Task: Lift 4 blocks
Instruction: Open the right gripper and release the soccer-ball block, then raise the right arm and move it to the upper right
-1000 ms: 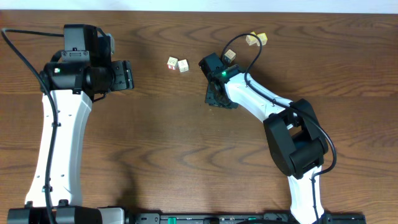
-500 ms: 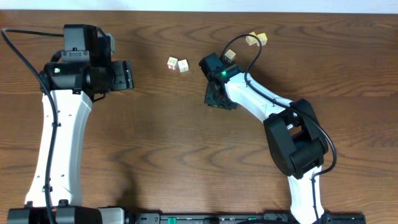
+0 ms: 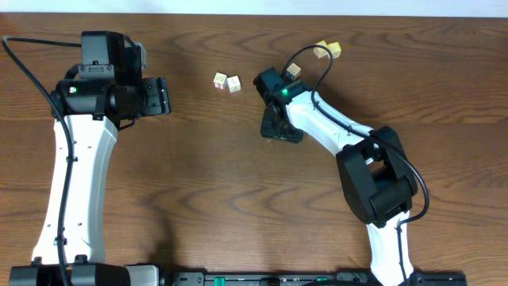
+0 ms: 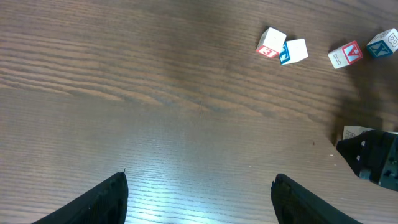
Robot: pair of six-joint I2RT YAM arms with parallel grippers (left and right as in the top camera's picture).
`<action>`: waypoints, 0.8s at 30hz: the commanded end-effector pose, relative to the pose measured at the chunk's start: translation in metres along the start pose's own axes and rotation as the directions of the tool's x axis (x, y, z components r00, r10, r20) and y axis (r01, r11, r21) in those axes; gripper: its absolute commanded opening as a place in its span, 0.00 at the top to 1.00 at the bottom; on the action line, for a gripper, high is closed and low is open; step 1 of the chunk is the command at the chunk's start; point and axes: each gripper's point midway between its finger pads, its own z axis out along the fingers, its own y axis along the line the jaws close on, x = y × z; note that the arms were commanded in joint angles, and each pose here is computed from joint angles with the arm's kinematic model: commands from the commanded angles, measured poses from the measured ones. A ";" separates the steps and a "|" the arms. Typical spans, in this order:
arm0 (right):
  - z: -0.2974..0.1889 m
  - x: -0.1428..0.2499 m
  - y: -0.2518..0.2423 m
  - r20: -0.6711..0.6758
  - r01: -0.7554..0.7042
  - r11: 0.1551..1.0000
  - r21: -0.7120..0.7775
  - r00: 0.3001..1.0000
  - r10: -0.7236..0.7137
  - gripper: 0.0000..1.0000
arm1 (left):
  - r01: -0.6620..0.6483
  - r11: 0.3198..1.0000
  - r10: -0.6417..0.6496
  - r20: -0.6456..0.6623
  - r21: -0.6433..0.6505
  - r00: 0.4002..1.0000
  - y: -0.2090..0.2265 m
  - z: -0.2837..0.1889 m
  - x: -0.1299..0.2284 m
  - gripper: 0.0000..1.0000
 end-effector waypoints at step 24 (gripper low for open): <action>-0.155 -0.113 -0.041 0.161 0.201 0.979 -0.021 0.967 -0.195 0.40 | -0.001 1.000 0.001 0.016 -0.009 1.000 0.002 -0.003 -0.005 0.26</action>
